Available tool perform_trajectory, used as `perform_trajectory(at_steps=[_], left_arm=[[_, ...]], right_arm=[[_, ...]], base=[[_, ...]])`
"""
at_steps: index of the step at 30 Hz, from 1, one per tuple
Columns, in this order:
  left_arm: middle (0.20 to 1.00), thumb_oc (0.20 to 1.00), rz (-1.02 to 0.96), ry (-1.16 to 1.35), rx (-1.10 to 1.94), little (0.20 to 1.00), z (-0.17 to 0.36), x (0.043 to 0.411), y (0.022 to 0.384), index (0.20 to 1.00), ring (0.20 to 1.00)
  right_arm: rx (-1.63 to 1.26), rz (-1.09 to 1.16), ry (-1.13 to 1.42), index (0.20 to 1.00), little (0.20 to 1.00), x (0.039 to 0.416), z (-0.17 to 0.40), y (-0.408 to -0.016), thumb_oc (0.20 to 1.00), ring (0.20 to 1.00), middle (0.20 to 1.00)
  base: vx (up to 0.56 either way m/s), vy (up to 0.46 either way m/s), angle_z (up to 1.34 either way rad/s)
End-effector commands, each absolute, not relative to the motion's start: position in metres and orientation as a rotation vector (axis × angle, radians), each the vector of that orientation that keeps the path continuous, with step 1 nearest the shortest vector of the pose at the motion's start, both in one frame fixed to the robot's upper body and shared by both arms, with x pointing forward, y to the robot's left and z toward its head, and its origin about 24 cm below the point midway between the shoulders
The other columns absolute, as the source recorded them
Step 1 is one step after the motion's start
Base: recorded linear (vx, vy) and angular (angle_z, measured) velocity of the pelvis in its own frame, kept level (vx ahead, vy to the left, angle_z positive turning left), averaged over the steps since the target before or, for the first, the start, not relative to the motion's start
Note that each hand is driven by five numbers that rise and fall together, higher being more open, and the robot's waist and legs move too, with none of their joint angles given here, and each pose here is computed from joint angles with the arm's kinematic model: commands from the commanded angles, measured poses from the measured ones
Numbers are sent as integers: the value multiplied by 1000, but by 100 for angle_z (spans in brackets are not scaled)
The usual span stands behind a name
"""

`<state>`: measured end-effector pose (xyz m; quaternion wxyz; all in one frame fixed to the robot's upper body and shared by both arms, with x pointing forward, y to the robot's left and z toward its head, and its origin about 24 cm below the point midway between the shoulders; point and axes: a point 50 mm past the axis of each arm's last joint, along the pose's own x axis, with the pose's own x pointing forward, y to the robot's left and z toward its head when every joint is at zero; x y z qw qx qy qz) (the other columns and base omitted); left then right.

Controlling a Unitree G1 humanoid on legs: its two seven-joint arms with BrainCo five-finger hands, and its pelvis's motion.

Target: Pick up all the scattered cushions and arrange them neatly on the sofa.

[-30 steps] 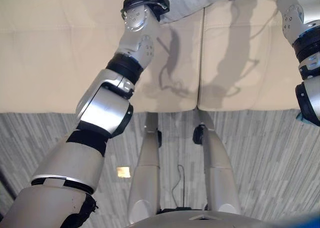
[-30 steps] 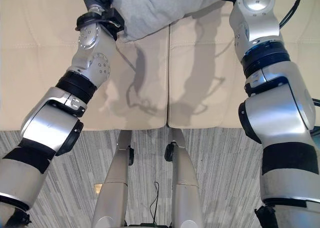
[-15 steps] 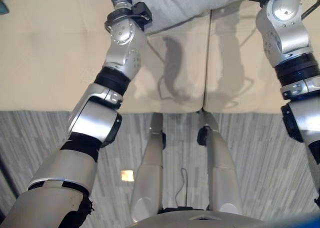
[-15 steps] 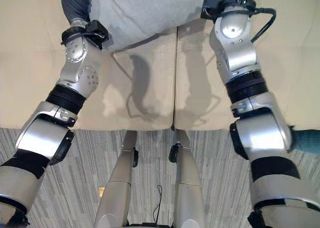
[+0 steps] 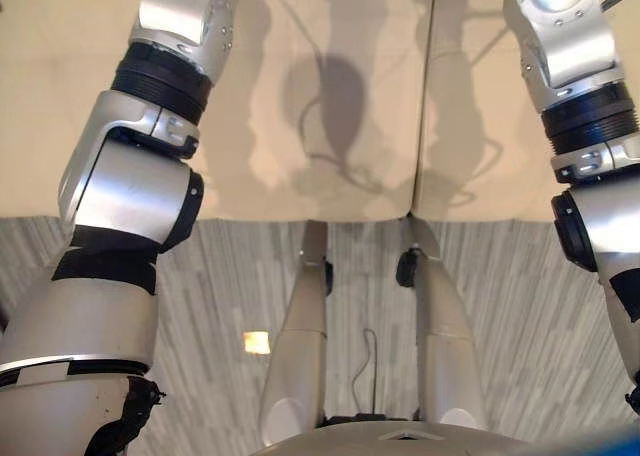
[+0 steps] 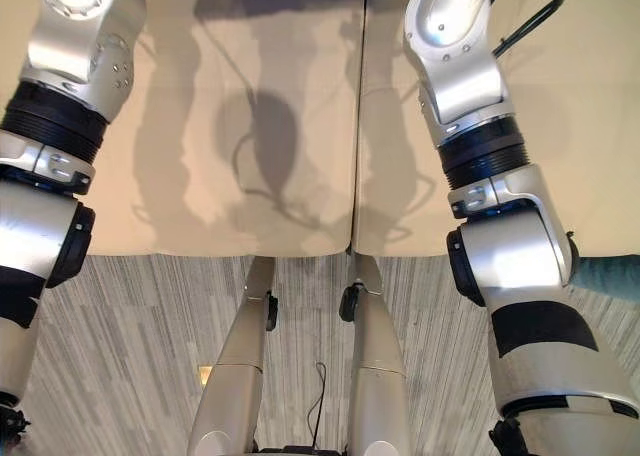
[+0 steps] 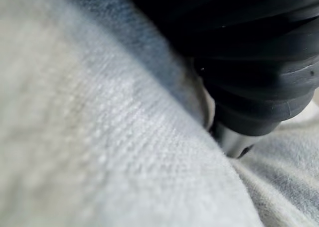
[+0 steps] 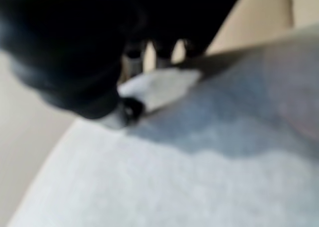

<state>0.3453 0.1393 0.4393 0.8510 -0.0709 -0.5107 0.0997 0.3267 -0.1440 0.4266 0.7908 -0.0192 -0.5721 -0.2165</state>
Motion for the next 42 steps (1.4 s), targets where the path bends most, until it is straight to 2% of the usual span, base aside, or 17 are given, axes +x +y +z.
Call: perform_trajectory(at_steps=[1,5,9,10,11,17,18,19,27,28,34,37,39,41,42], left_arm=[[200,200,-15,-1182,-103,200,428,334,65,200,200],[200,200,3,-1180,-46,200,440,335,62,200,200],[206,206,72,-1131,-5,206,450,343,75,206,206],[338,338,72,-1131,-5,338,451,343,75,338,338],[1000,1000,87,-1122,9,1000,452,345,78,1000,1000],[1000,1000,118,-952,7,1000,428,369,90,1000,1000],[1000,1000,121,-926,-4,1000,424,373,93,1000,1000],[1000,1000,100,-856,-21,1000,408,382,96,1000,1000],[1000,1000,122,-803,-19,1000,387,391,108,1000,1000],[1000,1000,158,-769,-11,1000,375,396,125,1000,1000],[1000,1000,218,-711,4,1000,352,402,155,1000,1000],[1000,1000,315,-614,51,1000,310,405,204,1000,1000],[1000,1000,324,-593,56,1000,300,405,210,1000,1000],[1000,1000,370,-523,49,1000,262,397,241,1000,1000],[1000,1000,370,-521,50,1000,260,397,242,1000,1000]], right_arm=[[-172,-290,-1288,200,200,331,396,-83,200,200,200],[-209,-311,-1276,200,200,334,407,-79,200,200,200],[-261,-319,-1238,200,200,341,420,-80,200,200,200],[-261,-318,-1239,200,200,341,421,-80,200,200,200],[-281,-325,-1223,200,200,343,422,-82,200,200,200],[-409,-296,-989,200,200,376,397,-87,200,200,200],[-431,-288,-941,344,344,381,392,-89,344,344,344],[-458,-291,-831,1000,1000,393,378,-103,1000,1000,1000],[-470,-289,-820,1000,1000,395,371,-109,1000,1000,1000],[-477,-302,-817,1000,1000,395,369,-117,1000,1000,1000],[-496,-328,-815,1000,1000,395,366,-134,1000,1000,1000],[-534,-390,-783,1000,1000,393,357,-172,1000,1000,1000],[-542,-400,-769,1000,1000,393,353,-179,1000,1000,1000],[-567,-437,-708,1000,1000,391,327,-210,1000,1000,1000],[-567,-436,-706,1000,1000,391,326,-211,1000,1000,1000]], base=[[-6,72,1],[1,39,-3],[-13,8,-8],[-19,-5,-6],[-31,5,-4],[-25,4,-3],[-44,-34,1],[-31,-26,2],[-4,-3,0],[0,0,0],[1,-3,-1],[0,0,0],[0,0,0],[56,-33,1],[40,-24,1]])
